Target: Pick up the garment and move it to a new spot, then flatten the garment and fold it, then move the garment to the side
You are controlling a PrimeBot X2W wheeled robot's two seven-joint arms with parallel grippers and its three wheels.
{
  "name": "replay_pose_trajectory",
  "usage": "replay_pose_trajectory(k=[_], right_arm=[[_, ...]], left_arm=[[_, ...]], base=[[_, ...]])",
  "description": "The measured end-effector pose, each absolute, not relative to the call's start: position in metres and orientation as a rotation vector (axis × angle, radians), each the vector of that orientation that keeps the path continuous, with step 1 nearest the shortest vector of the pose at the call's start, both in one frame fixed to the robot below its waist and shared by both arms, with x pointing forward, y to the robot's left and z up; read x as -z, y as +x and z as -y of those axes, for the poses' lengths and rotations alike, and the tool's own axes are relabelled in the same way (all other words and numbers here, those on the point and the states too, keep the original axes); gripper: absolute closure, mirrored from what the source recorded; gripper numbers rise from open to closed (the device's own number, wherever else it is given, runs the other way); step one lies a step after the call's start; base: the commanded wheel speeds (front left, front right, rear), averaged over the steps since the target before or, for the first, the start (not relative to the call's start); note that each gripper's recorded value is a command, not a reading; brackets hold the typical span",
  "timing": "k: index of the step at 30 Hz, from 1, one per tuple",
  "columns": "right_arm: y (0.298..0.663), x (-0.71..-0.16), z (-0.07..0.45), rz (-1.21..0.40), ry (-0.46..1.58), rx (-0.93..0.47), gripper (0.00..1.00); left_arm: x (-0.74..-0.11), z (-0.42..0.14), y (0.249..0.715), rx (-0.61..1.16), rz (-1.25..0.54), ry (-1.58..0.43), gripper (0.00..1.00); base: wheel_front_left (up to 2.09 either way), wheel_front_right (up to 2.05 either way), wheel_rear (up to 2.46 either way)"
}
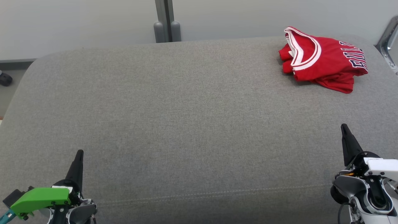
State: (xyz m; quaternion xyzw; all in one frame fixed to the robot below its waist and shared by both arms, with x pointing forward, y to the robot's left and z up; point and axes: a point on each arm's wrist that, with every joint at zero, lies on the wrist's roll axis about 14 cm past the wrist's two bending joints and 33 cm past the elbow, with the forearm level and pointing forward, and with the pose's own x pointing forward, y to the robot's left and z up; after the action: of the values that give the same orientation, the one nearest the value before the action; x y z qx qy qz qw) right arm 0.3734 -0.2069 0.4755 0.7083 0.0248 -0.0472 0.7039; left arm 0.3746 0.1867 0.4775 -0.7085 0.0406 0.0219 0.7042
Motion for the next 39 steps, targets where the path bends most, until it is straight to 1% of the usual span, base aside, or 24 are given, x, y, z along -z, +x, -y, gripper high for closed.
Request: replay_pose_trajectory(k=[39], right_arm=[[0.3735, -0.4758, 0.2066, -0.055, 1.578, 0.103, 1.0]], left_arm=[[-0.4776, -0.1859, 0.3747, -0.049, -0.089, -1.581, 1.0]], base=[[0.0, 0.0, 0.0]])
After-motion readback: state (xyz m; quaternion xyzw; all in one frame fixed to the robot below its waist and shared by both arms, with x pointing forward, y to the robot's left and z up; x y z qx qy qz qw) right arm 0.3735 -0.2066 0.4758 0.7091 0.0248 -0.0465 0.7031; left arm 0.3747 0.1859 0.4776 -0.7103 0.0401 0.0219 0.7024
